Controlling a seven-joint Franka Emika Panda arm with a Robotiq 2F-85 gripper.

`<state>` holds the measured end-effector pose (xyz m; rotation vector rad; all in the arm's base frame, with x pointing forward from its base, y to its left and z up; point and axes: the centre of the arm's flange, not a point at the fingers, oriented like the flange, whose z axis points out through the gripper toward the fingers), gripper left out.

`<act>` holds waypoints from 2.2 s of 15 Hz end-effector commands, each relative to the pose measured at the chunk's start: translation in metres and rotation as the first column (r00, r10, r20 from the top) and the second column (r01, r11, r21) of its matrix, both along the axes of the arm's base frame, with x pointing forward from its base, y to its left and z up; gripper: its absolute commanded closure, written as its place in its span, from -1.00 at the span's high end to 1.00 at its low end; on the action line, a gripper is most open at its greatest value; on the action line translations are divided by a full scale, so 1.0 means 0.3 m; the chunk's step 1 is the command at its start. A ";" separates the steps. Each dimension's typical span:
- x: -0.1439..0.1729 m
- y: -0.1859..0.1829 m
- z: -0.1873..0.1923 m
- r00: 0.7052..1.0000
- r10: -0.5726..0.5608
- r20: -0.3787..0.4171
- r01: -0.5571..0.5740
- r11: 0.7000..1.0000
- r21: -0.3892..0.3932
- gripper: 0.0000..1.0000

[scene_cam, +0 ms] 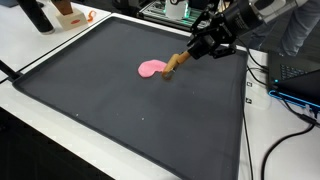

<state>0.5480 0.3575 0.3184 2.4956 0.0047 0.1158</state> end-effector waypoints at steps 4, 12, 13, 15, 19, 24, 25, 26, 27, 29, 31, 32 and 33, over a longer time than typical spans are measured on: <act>0.018 -0.161 0.190 0.996 -0.079 -0.039 0.084 0.987 0.140 -0.52; 0.000 -0.378 0.518 0.999 -0.046 0.012 0.041 0.961 0.274 -0.52; -0.008 -0.405 0.559 0.999 -0.027 0.017 0.021 0.960 0.280 -0.52; -0.027 -0.453 0.627 1.000 0.007 0.020 -0.013 0.955 0.296 -0.52; -0.064 -0.519 0.717 0.997 0.074 0.022 -0.077 0.944 0.321 -0.52; -0.036 -0.516 0.757 0.996 0.086 0.018 -0.087 0.949 0.305 -0.02; -0.043 -0.525 0.767 0.996 0.091 0.019 -0.093 0.948 0.305 -0.02; -0.049 -0.530 0.772 0.996 0.092 0.021 -0.094 0.947 0.306 -0.02; -0.052 -0.532 0.772 0.995 0.093 0.021 -0.095 0.947 0.306 -0.02; -0.054 -0.532 0.767 0.995 0.095 0.020 -0.097 0.947 0.306 -0.02; -0.053 -0.532 0.765 0.995 0.096 0.021 -0.098 0.947 0.307 -0.02; -0.053 -0.532 0.766 0.995 0.096 0.021 -0.098 0.947 0.307 -0.02; -0.053 -0.532 0.766 0.995 0.096 0.021 -0.098 0.947 0.307 -0.02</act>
